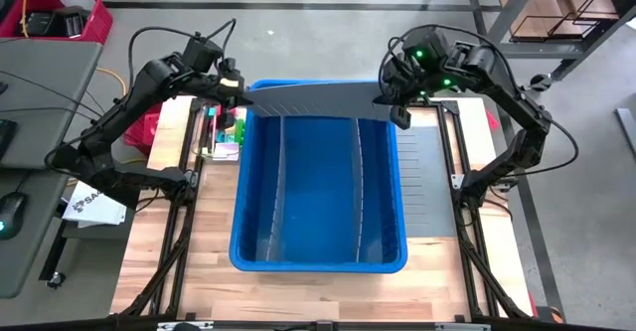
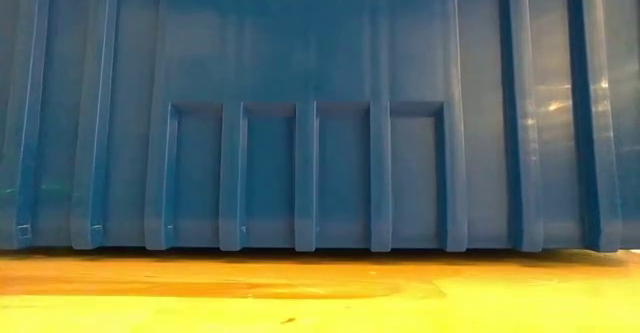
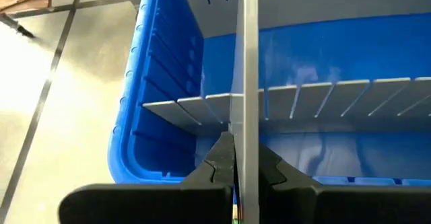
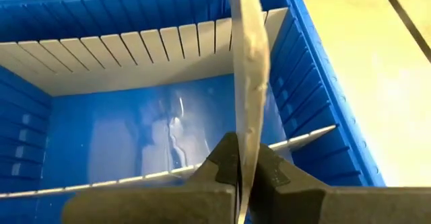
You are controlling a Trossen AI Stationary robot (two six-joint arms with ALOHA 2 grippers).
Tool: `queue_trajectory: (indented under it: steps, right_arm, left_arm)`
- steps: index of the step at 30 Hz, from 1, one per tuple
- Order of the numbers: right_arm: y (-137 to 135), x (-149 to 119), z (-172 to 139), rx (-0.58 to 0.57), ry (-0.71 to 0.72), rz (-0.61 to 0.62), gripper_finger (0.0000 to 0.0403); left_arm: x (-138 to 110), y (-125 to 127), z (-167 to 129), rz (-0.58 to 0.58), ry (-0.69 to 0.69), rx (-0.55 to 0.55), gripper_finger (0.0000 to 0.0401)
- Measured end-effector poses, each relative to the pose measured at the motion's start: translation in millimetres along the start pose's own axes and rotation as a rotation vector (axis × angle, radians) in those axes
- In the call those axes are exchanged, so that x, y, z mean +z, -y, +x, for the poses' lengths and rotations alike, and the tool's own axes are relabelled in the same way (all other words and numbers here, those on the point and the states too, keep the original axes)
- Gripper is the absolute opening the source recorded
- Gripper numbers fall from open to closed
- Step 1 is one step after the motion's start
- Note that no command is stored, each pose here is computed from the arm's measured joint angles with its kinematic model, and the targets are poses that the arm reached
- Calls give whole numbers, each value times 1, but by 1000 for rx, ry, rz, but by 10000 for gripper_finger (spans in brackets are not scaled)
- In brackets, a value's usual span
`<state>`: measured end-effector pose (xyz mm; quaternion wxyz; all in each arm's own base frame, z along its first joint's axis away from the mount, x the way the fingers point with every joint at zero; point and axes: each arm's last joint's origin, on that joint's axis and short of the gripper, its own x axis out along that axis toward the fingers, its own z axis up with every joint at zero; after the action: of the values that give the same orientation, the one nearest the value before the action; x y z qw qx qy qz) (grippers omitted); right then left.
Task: Sort blocks
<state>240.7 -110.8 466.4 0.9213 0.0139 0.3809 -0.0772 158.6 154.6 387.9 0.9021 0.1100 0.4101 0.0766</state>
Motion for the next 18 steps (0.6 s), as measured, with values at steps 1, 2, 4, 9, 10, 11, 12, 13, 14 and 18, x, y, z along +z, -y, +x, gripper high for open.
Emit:
queue_trajectory:
  steps: [1,2,4,9,10,11,12,13,14,18]
  right_arm:
    - [0,0,0,0,3,0,0]
    - [0,1,0,0,6,2,0]
    - [0,2,0,-3,20,12,0]
    - [0,4,0,-6,35,10,0]
    - [0,4,0,-7,37,10,0]
    - [0,4,0,-7,39,10,0]
    - [0,4,0,-8,40,9,0]
    - [0,4,0,-8,40,10,0]
    - [0,4,0,-8,40,13,0]
    - [0,4,0,-8,41,27,0]
  left_arm:
    - [-1,0,0,-3,-3,1,0]
    - [-1,0,0,-7,-8,-2,0]
    - [-4,-1,-1,-19,-21,-6,0]
    - [-5,-1,-1,-25,-33,-11,0]
    - [-5,-1,-1,-25,-33,-10,0]
    - [-5,-1,-1,-21,-34,-4,0]
    - [-6,-2,-1,-15,-34,2,0]
    - [-6,-2,-2,-6,-34,4,0]
    - [-6,-2,-2,-2,-35,4,0]
    - [-8,-5,-3,-7,-39,13,0]
